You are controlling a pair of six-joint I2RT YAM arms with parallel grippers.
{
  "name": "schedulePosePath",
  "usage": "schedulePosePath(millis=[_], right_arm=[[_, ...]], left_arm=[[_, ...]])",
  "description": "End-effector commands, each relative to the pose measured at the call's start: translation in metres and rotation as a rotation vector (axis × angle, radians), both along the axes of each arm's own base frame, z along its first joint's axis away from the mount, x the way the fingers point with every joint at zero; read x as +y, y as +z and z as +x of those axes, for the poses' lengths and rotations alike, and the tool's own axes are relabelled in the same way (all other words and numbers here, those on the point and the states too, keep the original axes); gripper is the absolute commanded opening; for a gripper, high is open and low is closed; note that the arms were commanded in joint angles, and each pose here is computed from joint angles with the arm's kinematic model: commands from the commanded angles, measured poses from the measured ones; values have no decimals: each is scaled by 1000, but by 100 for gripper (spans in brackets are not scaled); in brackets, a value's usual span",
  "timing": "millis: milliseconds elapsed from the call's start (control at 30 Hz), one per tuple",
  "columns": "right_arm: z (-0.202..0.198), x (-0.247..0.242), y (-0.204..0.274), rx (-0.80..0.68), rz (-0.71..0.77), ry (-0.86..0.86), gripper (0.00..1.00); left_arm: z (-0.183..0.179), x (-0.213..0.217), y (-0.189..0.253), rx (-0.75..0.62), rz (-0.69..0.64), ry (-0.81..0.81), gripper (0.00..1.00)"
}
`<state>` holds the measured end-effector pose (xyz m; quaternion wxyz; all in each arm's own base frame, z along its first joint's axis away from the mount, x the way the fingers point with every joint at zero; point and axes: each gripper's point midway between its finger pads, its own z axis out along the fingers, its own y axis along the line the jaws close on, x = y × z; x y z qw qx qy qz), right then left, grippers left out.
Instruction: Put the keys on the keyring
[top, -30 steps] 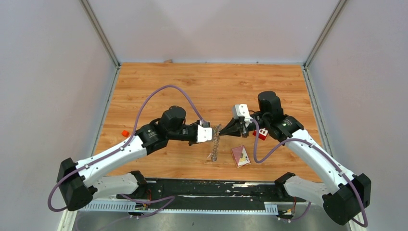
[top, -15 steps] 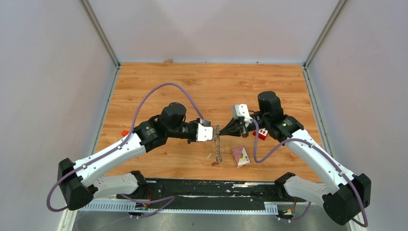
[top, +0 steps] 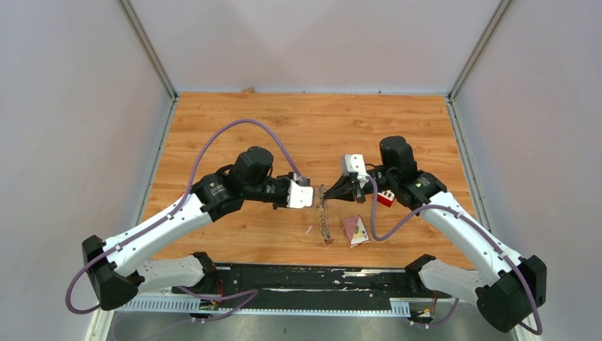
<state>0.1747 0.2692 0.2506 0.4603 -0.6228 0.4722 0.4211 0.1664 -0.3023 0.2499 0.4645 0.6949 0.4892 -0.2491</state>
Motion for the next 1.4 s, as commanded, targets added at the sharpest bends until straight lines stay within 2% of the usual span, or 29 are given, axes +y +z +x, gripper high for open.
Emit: schedulePosePath(millis=[0,167,267,500,633,767,967,1367], right_arm=[[16,1,15,-94,31,-59,0],[46,-3,6,-104,-18,-209,2],[58,-4,0,-90,-43,-264,6],[57,8,-24,28,-51,-225,19],[58,12,-32,74,-67,-216,31],[64,7,-26,29,-72,-258,35],[69,-5,-12,-23,-52,-312,37],[68,-8,-11,-24,-46,-306,37]], left_arm=[[3,2,12,-34,1,10,0],[31,-1,13,-81,-4,126,0],[48,-3,1,-92,37,173,0],[73,15,-32,-46,126,240,0],[75,36,-54,-32,200,266,0],[75,64,-80,-28,301,292,0],[72,109,-128,-17,532,330,0],[57,189,-192,34,928,386,0]])
